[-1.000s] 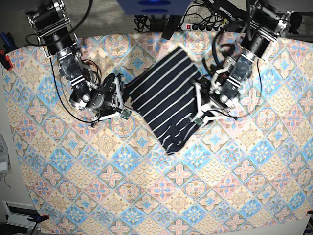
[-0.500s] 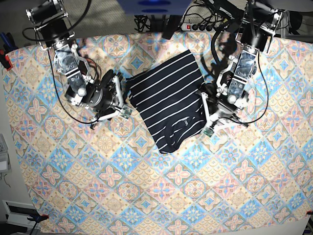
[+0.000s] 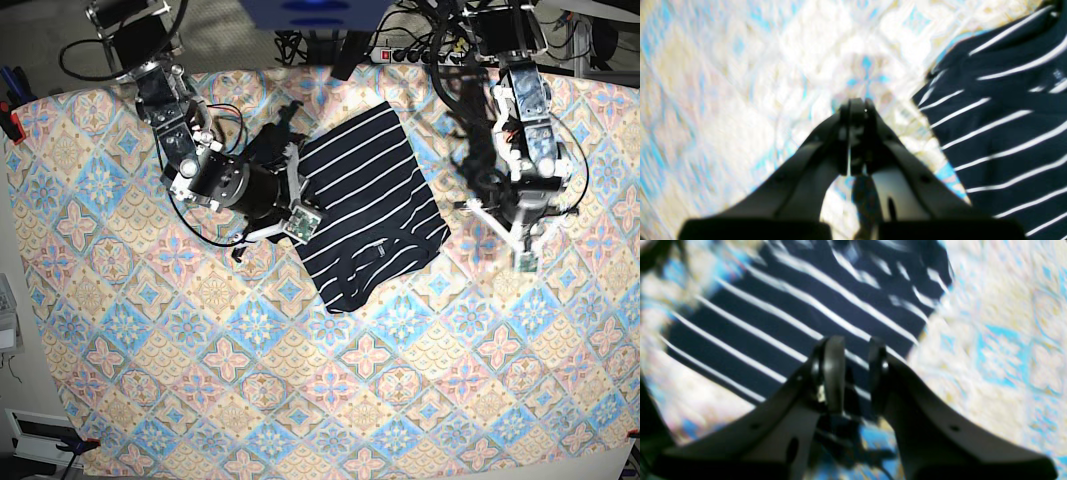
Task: Fold the T-shirt properly
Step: 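Rotate the folded shirt with both grippers, then release the left gripper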
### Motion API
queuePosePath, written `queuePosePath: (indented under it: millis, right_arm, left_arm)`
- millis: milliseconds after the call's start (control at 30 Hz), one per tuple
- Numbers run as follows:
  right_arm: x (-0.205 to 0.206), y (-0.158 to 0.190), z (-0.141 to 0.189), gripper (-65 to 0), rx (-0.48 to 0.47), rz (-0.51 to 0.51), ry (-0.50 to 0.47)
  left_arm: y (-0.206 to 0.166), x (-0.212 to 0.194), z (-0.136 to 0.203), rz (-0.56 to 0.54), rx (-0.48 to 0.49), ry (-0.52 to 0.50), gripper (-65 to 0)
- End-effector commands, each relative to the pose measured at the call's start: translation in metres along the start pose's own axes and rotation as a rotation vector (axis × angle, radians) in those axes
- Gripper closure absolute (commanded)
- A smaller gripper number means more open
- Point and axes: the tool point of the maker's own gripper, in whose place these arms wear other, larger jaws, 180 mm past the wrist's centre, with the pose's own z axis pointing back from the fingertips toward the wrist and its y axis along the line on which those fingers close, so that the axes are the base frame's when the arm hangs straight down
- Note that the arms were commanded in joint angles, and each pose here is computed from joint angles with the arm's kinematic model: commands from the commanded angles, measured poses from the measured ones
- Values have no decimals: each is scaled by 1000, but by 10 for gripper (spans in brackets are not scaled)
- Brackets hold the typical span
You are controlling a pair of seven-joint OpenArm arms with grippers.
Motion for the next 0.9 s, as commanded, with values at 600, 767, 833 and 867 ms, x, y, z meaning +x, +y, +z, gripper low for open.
queuePosePath:
  millis: [600,767,833,867]
  right_arm:
    - [86,79,-93,-25,282,28,-75]
    - [92,96,-119,-25,349,70,-19]
    - [83,92,-128,-25,356,64,6]
    - [81,89,-131,-25,356,56,7]
  left_arm:
    - [47,-38,11,278,105,39,0]
    - [46,-45,12,281,99,51,0]
    - [47,-46,12,283,102,53,0]
    - [49,-47,13,289,107,55,0]
